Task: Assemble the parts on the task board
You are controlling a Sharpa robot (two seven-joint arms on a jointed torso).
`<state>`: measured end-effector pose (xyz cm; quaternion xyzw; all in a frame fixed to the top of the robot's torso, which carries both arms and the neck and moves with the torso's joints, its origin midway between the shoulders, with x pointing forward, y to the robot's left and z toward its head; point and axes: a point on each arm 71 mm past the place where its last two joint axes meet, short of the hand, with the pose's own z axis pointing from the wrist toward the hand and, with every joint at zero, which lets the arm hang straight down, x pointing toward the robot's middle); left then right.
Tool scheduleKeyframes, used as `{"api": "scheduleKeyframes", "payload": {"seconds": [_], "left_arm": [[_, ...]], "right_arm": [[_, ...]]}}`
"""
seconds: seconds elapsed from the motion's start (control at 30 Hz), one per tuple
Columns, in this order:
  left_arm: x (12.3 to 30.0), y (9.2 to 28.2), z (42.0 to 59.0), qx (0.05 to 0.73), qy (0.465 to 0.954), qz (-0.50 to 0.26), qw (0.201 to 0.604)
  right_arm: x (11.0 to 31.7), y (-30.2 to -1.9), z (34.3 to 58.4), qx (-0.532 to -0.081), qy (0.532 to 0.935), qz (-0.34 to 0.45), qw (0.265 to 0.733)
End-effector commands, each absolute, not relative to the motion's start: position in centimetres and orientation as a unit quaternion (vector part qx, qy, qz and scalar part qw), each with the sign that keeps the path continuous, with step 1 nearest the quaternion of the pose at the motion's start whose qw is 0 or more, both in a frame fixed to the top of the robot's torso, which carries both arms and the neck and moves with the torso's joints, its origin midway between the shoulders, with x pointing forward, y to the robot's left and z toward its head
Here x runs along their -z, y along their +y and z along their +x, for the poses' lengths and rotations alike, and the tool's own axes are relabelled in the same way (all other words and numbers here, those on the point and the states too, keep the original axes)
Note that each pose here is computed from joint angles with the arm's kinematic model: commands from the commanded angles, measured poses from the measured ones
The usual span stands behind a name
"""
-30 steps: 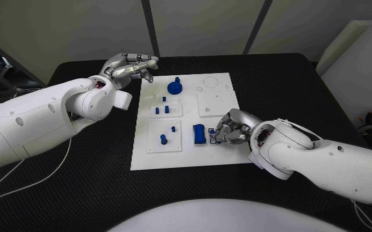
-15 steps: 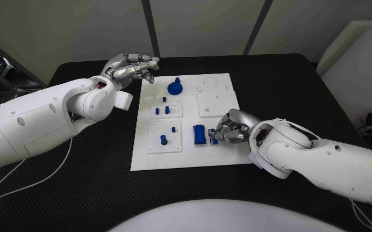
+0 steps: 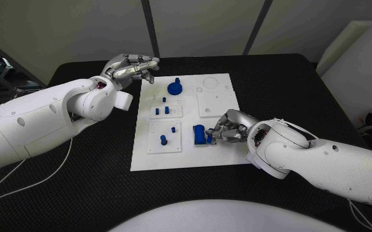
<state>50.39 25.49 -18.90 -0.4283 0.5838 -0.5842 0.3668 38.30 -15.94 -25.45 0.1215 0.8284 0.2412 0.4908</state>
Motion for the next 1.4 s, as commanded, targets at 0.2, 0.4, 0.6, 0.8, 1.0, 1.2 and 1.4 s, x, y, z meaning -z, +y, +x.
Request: {"api": "scheduleKeyframes", "payload": {"seconds": [0.2,0.4,0.6,0.8,1.0,1.2,1.4], "left_arm": [[18.81,25.37,50.41,0.588,0.585,-0.426,0.361],[18.82,25.39,50.42,0.588,0.585,-0.426,0.361],[18.84,25.4,50.43,0.588,0.585,-0.426,0.36],[18.85,25.4,50.44,0.588,0.585,-0.426,0.36],[18.86,25.36,50.46,0.588,0.585,-0.426,0.36],[18.87,25.4,50.47,0.588,0.585,-0.426,0.36],[18.88,25.45,50.47,0.588,0.585,-0.427,0.361]], "right_arm": [[25.37,-15.93,38.24,-0.241,0.829,0.112,0.493],[25.34,-16.34,38.17,-0.236,0.83,0.107,0.494],[25.24,-16.74,38.12,-0.23,0.829,0.099,0.5],[25.18,-16.8,38.1,-0.229,0.828,0.096,0.503],[25.24,-16.63,38.14,-0.232,0.828,0.096,0.501],[25.13,-16.61,38.21,-0.241,0.822,0.101,0.505],[24.62,-16.63,38.17,-0.274,0.803,0.109,0.518]]}}
